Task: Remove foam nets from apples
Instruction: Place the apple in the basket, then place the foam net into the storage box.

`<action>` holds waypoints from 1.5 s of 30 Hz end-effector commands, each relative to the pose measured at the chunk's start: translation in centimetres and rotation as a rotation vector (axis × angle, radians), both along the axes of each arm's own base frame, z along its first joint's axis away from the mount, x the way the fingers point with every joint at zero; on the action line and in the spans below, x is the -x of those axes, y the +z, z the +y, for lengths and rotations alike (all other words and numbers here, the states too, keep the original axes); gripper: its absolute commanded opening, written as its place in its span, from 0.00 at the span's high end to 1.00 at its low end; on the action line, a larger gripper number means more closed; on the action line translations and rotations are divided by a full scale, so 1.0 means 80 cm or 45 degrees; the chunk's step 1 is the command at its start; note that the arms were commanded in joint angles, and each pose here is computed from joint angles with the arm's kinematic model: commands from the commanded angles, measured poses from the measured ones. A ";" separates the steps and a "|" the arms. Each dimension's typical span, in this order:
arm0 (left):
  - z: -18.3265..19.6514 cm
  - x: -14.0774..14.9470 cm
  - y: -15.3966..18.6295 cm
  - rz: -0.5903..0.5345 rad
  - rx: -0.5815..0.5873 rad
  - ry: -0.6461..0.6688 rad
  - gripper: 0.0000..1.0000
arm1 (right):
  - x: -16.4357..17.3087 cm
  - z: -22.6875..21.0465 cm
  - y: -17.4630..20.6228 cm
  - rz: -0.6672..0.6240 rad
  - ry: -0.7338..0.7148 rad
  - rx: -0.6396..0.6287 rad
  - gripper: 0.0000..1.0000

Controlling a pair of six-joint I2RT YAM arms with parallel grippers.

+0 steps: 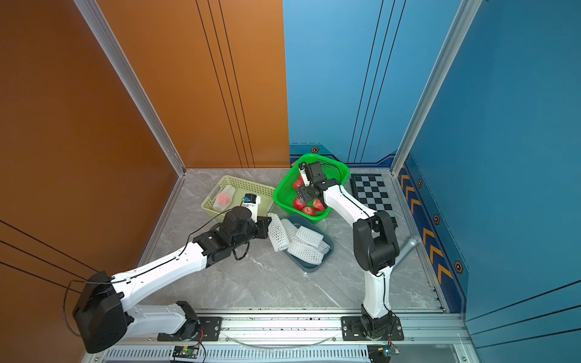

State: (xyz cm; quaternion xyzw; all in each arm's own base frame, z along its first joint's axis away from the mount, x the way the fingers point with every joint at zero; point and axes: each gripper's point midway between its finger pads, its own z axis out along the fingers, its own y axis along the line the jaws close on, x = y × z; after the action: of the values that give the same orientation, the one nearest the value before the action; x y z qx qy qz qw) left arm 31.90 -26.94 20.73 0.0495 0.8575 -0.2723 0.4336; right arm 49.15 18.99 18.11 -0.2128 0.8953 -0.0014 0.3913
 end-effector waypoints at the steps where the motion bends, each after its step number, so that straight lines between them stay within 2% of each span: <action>1: -0.036 -0.005 0.021 -0.049 0.060 -0.061 1.00 | 0.028 -0.028 0.045 -0.073 -0.091 -0.031 0.04; 2: -0.042 -0.007 0.019 -0.046 0.059 -0.064 1.00 | 0.037 -0.033 0.052 -0.083 -0.101 -0.045 0.00; 10: -0.064 -0.024 -0.013 0.025 0.089 -0.020 1.00 | 0.122 -0.022 0.089 -0.165 -0.029 -0.319 0.00; 15: -0.075 -0.023 -0.033 0.075 0.104 0.020 1.00 | 0.182 -0.001 0.083 -0.164 0.127 -0.373 0.00; 20: -0.074 -0.027 -0.067 0.134 0.069 0.058 1.00 | 0.225 0.015 0.071 -0.129 0.228 -0.465 0.03; 23: -0.067 -0.030 -0.083 0.165 0.049 0.080 1.00 | 0.241 0.030 0.057 -0.087 0.266 -0.495 0.13; 27: -0.059 -0.031 -0.093 0.183 0.033 0.088 1.00 | 0.254 0.057 0.038 -0.031 0.324 -0.557 0.43; 30: -0.054 -0.030 -0.097 0.195 0.032 0.086 0.93 | 0.257 0.082 0.018 0.021 0.367 -0.569 0.60; 33: -0.046 -0.028 -0.099 0.202 0.033 0.097 0.88 | 0.254 0.101 -0.005 0.072 0.374 -0.584 0.73; 37: -0.037 -0.025 -0.102 0.210 0.032 0.108 0.87 | 0.254 0.124 -0.036 0.131 0.387 -0.588 0.74; 45: -0.020 -0.026 -0.092 0.198 0.059 0.135 0.86 | 0.258 0.113 -0.134 0.322 0.237 -0.400 0.76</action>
State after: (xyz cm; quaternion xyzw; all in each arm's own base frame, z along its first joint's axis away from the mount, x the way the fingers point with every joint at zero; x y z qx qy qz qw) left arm 33.91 -29.44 12.39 -0.0169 0.8887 -0.2657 0.3733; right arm 28.46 28.93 9.40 -0.2526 0.8864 0.2271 0.3146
